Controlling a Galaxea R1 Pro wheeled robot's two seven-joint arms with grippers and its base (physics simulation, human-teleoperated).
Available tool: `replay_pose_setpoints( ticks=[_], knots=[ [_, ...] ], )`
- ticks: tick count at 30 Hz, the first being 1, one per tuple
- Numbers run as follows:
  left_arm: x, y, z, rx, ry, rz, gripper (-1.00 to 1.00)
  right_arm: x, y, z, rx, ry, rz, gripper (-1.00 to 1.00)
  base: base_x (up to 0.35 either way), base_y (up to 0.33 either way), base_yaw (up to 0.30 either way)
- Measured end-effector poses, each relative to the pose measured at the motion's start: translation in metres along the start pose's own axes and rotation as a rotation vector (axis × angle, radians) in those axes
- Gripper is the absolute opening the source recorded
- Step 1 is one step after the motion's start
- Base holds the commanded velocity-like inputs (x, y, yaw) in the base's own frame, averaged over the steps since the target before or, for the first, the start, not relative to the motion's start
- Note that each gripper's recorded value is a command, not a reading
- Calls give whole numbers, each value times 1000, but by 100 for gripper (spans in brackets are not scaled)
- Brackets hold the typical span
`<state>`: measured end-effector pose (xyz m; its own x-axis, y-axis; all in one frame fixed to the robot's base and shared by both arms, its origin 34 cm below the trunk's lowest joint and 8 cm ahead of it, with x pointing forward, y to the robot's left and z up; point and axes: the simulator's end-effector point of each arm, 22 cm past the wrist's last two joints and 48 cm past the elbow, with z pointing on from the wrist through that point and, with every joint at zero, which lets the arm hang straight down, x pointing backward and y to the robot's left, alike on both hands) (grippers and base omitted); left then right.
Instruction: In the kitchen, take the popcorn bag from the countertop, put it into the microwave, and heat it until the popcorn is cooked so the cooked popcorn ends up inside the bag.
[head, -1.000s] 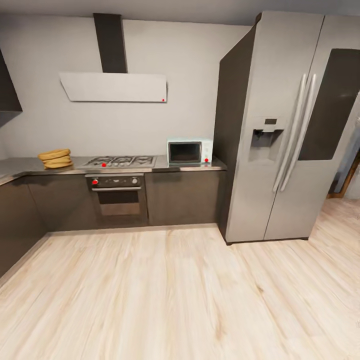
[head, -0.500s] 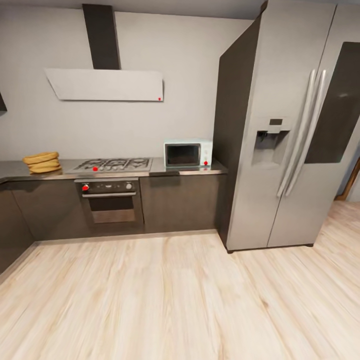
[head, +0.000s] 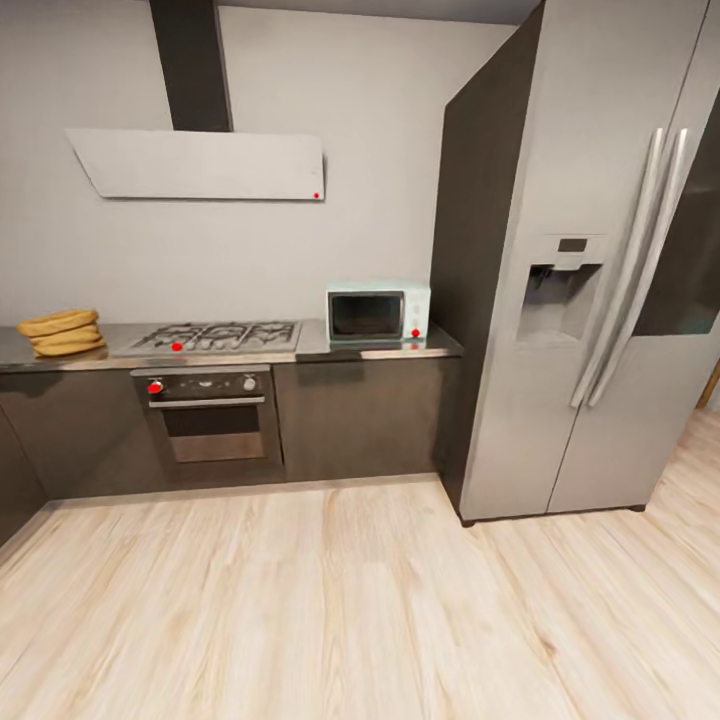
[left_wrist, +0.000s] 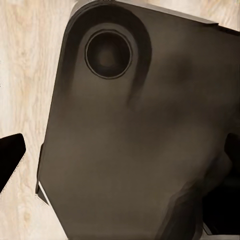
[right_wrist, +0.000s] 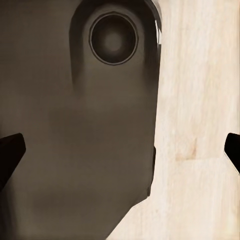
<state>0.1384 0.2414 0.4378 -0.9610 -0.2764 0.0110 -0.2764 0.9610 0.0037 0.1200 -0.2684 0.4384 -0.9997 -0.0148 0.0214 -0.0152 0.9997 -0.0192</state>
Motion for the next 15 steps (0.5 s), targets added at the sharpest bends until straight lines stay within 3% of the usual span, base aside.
replay_pose_setpoints(
  ticks=[15],
  knots=[
    [-1,2,0,-3,-1,-3,100,0,0,0,0,0,1,100,336,0,0]
  ],
)
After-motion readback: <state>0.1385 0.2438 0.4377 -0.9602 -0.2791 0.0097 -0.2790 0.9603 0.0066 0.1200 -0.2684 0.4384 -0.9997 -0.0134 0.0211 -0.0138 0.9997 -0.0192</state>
